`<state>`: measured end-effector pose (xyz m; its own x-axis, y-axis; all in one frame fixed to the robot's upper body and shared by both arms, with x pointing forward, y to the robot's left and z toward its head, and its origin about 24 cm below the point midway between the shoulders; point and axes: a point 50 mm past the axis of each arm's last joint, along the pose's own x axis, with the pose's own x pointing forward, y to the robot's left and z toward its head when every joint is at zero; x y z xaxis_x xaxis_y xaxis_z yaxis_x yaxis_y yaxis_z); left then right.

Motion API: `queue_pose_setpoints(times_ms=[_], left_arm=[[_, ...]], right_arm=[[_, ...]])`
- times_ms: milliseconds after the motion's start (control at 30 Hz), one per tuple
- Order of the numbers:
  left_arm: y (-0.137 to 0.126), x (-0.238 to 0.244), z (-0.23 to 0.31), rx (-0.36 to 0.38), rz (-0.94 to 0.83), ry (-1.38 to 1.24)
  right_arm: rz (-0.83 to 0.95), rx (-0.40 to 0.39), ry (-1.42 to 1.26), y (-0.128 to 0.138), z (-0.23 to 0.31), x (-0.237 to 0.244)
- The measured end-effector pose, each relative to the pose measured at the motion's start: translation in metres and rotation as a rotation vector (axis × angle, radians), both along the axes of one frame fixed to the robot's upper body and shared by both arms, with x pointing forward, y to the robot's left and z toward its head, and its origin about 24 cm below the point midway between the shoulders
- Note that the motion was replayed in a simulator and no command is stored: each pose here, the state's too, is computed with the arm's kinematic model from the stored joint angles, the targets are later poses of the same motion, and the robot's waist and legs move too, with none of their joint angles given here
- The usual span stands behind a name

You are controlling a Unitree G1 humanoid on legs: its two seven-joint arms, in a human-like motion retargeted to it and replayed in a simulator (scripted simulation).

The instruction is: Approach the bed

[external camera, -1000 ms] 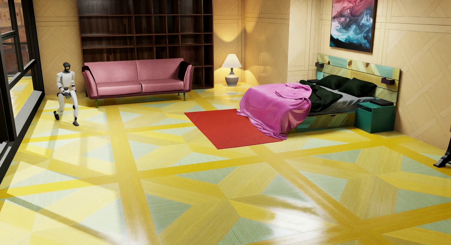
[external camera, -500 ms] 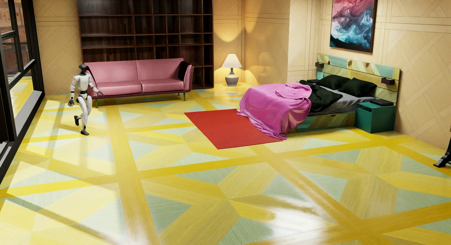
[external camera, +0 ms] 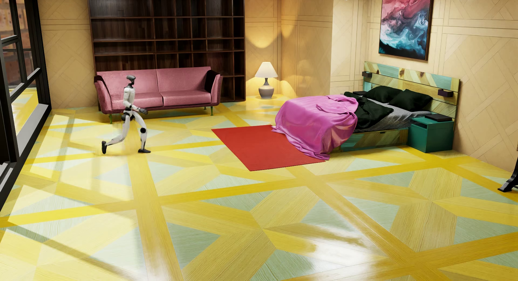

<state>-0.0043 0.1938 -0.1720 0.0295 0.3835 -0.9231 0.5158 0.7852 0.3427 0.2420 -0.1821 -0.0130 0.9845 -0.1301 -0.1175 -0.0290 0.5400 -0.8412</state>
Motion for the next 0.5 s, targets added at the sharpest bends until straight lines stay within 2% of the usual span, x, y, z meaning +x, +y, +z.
queue_pose_setpoints(times_ms=[33, 100, 133, 200, 233, 267, 333, 367, 433, 500], left_arm=[[-0.008, 0.032, 0.000, -0.018, -0.126, -0.073], [-0.018, 0.116, 0.020, 0.107, -0.356, -0.367], [-0.030, 0.157, 0.037, 0.093, -0.357, -0.556], [-0.061, 0.228, 0.082, -0.089, -0.415, -0.883], [-0.075, 0.257, 0.113, -0.133, -0.540, -1.033], [-0.087, 0.280, 0.147, -0.122, -0.684, -1.189], [-0.106, 0.301, 0.199, -0.073, -0.866, -1.458], [-0.108, 0.302, 0.208, -0.082, -0.870, -1.522], [-0.095, 0.292, 0.190, -0.107, -0.802, -1.452], [-0.074, 0.269, 0.145, -0.077, -0.781, -1.195]], right_arm=[[0.025, -0.061, 0.141, -0.001, -0.022, -0.013], [0.084, -0.092, 0.568, -0.005, -0.083, -0.056], [0.121, -0.120, 0.809, -0.011, -0.111, -0.087], [0.174, -0.180, 1.181, -0.022, -0.142, -0.149], [0.172, -0.176, 1.265, -0.023, -0.148, -0.171], [0.141, -0.141, 1.282, -0.021, -0.150, -0.188], [0.002, -0.044, 1.208, -0.017, -0.151, -0.211], [-0.074, -0.018, 1.169, -0.016, -0.150, -0.221], [-0.179, 0.024, 1.157, -0.008, -0.151, -0.236], [-0.183, 0.087, 1.195, 0.005, -0.155, -0.232]])
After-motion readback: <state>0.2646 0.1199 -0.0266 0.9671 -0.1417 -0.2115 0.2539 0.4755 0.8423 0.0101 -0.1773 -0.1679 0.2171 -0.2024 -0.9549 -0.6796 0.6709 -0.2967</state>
